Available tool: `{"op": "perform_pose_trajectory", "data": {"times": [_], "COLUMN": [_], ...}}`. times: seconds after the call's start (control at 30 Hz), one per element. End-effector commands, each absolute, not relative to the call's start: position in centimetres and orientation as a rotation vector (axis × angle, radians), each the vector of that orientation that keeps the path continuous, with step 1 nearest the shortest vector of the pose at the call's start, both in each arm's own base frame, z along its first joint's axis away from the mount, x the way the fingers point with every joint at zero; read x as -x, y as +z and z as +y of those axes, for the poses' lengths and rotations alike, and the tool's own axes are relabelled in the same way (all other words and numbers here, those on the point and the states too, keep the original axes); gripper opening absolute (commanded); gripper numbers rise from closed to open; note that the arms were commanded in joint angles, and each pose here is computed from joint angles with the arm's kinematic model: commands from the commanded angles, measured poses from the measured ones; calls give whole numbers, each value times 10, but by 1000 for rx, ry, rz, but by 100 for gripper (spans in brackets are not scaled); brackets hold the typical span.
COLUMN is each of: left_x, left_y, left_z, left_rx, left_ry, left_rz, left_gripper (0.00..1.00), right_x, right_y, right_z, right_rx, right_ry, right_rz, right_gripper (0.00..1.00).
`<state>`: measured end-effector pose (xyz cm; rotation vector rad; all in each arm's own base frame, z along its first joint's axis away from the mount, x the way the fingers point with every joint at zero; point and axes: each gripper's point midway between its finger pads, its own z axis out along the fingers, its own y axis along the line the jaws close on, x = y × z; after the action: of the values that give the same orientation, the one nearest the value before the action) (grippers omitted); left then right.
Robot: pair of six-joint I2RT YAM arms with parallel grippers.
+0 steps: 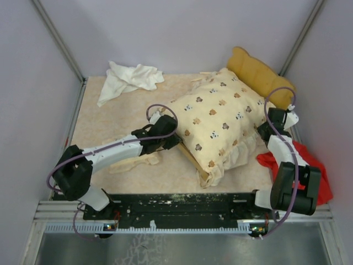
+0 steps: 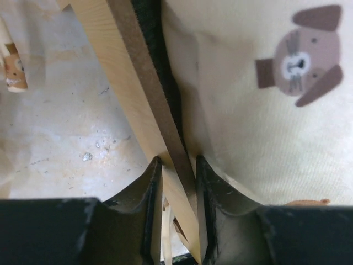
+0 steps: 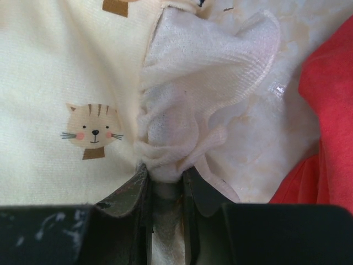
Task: Set up the pet bed
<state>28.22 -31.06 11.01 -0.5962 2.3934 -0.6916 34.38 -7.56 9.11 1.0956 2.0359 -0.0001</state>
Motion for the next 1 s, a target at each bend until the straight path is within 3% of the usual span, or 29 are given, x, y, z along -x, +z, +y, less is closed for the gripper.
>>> {"op": "perform_pose_trajectory", "data": {"times": [0.0, 0.1, 0.3, 0.57, 0.63, 0.77, 0.83, 0.97], "left_x": [-312, -341, -416, -500, -513, -517, -508, -470], "left_y": [120, 133, 155, 160, 166, 193, 212, 236], "left_z": [-302, -293, -275, -258, -252, -247, -243, -245], "left_rx": [494, 425, 310, 265, 274, 248, 208, 1], "left_ry": [-575, -525, -462, -396, -380, -419, -429, -502], "left_rz": [2293, 2217, 2091, 2063, 2054, 2037, 2014, 1986], "left_gripper": [21, 1, 0, 0, 5, 36, 48, 59], "right_x": [-371, -369, -365, -357, -356, -351, -347, -331], "right_y": [132, 131, 129, 131, 134, 147, 155, 171], "right_z": [-34, -12, 26, 20, 15, 6, 3, -2], "right_rx": [-1038, -976, -925, -912, -881, -785, -739, -671], "right_ry": [325, 343, 398, 364, 310, 219, 180, 124], "right_rz": [1908, 1937, 1972, 1956, 1973, 1986, 2009, 2029], "right_gripper": [0, 0, 0, 20, 27, 43, 45, 47]}}
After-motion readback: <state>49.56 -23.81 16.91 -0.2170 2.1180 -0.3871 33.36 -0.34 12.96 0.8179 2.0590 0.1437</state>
